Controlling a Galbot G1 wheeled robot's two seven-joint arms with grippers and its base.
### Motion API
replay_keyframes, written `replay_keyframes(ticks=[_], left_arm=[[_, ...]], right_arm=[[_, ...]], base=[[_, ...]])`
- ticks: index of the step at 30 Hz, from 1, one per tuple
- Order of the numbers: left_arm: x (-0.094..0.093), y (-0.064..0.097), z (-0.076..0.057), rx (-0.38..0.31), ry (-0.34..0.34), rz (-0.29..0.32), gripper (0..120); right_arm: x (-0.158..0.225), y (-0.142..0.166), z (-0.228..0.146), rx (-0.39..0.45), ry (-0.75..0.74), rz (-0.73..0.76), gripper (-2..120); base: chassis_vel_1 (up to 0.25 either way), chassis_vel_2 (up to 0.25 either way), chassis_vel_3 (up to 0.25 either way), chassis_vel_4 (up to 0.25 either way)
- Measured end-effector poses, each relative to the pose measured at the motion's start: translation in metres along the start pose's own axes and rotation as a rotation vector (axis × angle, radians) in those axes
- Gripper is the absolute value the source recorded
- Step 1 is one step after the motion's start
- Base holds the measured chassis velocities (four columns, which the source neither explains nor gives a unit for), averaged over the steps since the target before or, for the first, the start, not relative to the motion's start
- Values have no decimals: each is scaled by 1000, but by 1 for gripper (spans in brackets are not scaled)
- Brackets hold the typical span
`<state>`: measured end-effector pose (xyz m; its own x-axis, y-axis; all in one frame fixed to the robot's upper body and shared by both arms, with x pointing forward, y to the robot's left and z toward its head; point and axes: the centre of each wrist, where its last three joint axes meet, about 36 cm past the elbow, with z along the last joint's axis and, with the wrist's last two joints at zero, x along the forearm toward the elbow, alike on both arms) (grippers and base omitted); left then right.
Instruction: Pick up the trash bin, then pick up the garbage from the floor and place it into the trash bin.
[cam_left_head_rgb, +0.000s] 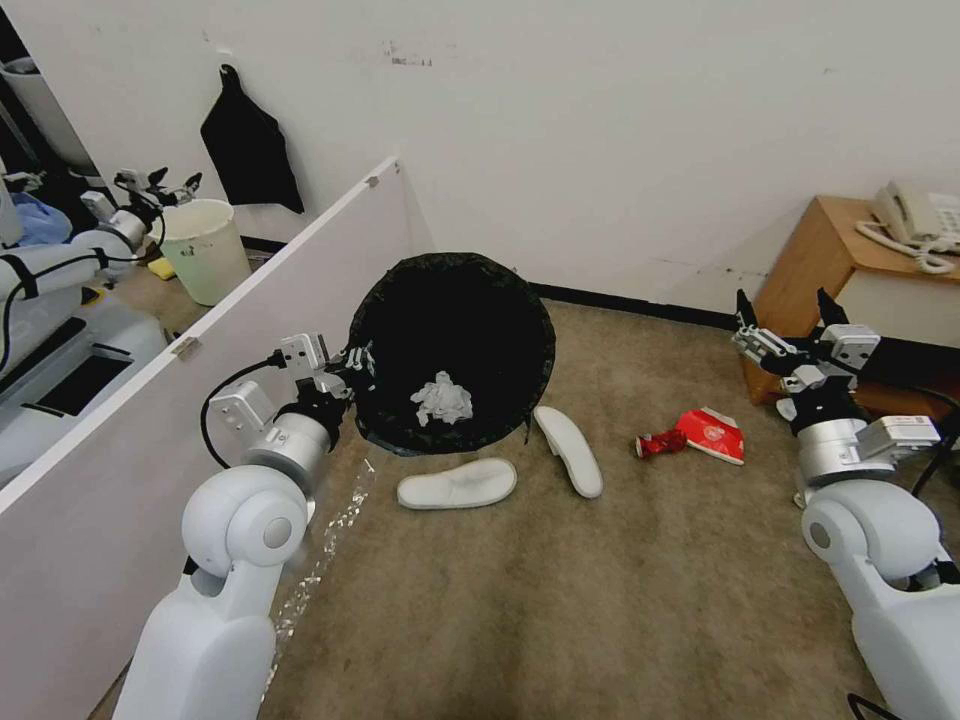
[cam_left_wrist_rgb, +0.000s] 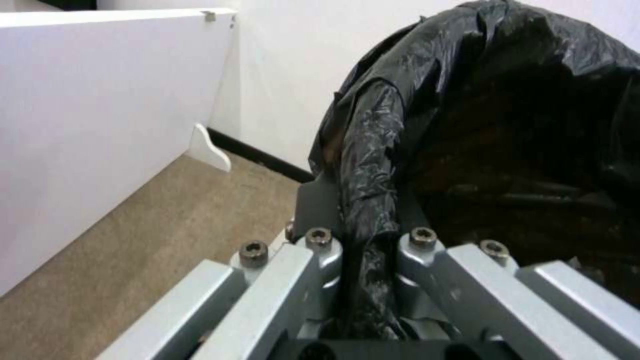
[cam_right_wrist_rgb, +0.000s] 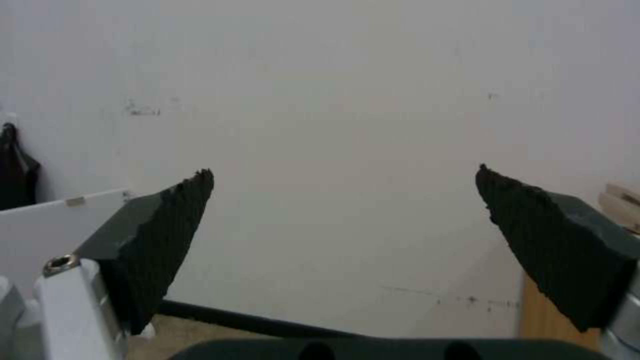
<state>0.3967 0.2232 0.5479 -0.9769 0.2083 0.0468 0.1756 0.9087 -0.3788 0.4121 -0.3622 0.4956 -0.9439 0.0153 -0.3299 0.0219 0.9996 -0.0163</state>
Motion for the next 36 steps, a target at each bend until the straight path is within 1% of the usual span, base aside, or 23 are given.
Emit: replay_keyframes(ticks=[10, 15, 26, 36], left_arm=[[1, -1, 0, 1, 0, 3, 4], [3, -3, 0, 12, 5, 12, 4], [6, -3, -6, 23, 5, 22, 4], [6, -3, -6, 23, 5, 22, 4]], right_arm=[[1, 2, 0, 4, -12, -3, 100], [1, 1, 0, 9, -26, -10, 100], [0, 1, 0, 17, -26, -33, 100], [1, 2, -1, 15, -26, -42, 100]], base=[[-125, 114, 122, -122], [-71, 49, 65, -43], [0, 0, 0, 0], [0, 0, 0, 0]])
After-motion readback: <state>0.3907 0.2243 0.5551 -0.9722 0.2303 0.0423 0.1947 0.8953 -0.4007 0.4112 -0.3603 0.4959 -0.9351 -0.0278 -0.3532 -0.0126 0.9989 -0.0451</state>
